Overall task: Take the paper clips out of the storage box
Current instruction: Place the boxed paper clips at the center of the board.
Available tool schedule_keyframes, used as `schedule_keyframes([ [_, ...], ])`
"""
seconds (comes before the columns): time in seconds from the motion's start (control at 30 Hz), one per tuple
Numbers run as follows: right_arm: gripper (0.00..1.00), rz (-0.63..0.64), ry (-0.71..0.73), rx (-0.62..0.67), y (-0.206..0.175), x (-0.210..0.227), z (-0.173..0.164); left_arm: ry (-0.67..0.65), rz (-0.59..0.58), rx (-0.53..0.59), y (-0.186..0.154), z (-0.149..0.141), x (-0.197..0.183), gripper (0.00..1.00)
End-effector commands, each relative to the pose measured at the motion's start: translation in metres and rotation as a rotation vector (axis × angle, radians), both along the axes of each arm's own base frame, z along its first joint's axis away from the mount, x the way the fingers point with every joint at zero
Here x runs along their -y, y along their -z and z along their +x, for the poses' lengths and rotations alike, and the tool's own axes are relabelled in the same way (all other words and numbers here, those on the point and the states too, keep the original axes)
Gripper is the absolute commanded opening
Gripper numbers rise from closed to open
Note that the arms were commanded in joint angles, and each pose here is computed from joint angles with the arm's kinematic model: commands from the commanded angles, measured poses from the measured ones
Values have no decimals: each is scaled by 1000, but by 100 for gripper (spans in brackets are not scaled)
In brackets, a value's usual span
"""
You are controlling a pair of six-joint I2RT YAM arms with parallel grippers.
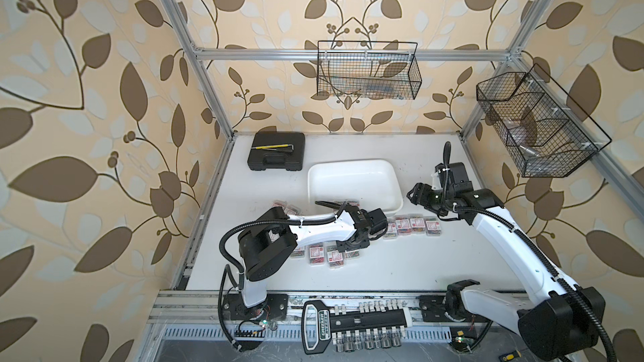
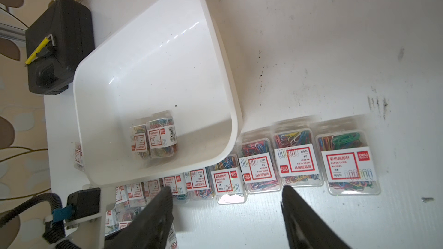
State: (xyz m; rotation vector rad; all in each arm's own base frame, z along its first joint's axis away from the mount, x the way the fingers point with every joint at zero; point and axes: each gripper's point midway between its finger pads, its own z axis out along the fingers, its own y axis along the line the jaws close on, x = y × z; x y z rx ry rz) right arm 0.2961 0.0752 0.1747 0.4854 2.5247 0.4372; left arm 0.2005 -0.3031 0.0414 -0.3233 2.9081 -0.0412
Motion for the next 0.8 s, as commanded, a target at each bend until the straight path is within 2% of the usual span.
schedule_keyframes([
  [0.0, 73, 5, 8, -14, 5, 1, -5, 24, 35, -2, -6, -2, 1, 43],
  [0.57, 73, 7, 13, 6, -5, 1, -1, 43, 114, -32, 1, -4, -3, 50],
  [0.77, 75, -2, 19, 17, -8, 4, -4, 52, 127, -23, -2, -4, -4, 62],
])
